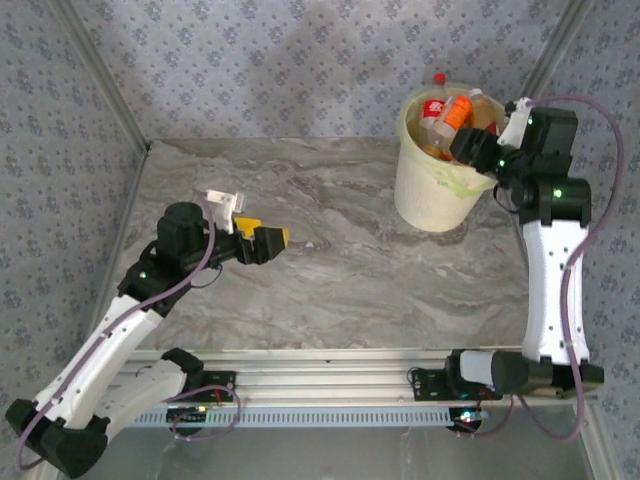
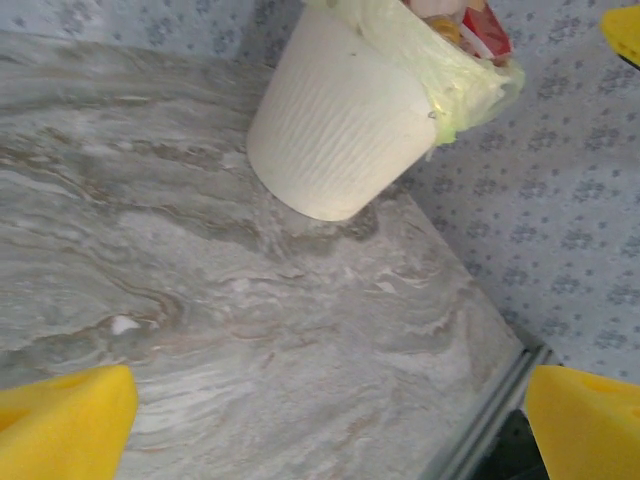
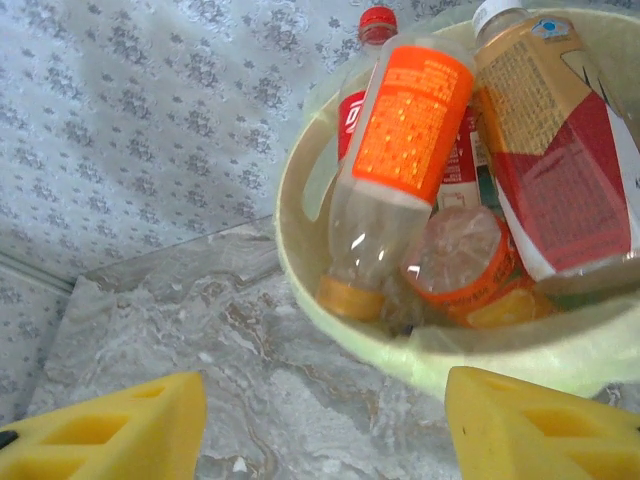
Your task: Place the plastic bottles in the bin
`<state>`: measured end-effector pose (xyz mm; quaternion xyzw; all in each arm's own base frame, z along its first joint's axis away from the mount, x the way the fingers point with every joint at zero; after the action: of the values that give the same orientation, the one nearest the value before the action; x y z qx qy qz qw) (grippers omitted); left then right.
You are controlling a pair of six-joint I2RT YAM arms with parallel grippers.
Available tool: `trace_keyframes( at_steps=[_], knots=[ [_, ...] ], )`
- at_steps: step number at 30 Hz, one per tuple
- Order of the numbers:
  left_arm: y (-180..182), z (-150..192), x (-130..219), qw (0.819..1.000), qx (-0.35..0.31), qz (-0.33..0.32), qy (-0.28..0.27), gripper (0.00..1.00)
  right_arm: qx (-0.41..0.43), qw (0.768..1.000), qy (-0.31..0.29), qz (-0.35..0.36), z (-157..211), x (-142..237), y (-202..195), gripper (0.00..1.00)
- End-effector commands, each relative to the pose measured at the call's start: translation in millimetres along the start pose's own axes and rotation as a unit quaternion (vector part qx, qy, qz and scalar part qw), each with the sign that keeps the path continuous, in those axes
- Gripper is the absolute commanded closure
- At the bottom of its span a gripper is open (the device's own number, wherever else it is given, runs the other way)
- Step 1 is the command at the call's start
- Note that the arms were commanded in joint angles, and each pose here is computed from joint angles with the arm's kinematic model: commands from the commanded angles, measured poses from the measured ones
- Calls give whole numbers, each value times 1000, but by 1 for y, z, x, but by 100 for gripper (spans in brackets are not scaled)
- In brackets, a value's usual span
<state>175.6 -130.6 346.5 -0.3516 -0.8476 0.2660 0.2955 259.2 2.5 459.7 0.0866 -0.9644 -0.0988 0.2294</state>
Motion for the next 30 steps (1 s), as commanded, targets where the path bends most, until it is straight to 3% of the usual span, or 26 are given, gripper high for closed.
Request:
trace_keyframes(
  at_steps=[1,3,4,11,16,23,30],
  knots=[
    [-8,-9,18,998,-50,-32,-37,1,63,997,-39,13,10,15,7,20],
    [-7,-11,24,995,-62,-51,-57,0,86,995,-49,-8,21,22,15,2],
    [-5,-11,26,993,-65,-66,-67,0,97,994,-53,-20,26,24,18,0],
    [8,-14,39,974,-108,-159,-118,0,107,992,-70,5,58,33,17,0],
    [21,-4,53,958,-116,-215,-151,1,80,995,-31,41,98,23,2,0],
    [58,27,61,926,-124,-313,-174,0,85,989,-81,93,152,16,-18,0],
    [92,63,58,911,-143,-336,-189,0,51,983,-66,161,172,2,-38,0]
  ],
)
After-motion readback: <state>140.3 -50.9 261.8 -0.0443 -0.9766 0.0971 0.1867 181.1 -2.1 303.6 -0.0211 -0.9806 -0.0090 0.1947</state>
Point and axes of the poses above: each hand's point on the last joint's axis, 136 mm out from that joint toward the fingers, its own x axis back along the fingers, its own y axis along the line the jaws close on, z = x × y, the point moved 10 cm from there along x, back along the fingers, and after that the axes turned 11 degrees about x, right-handed, at the moved point
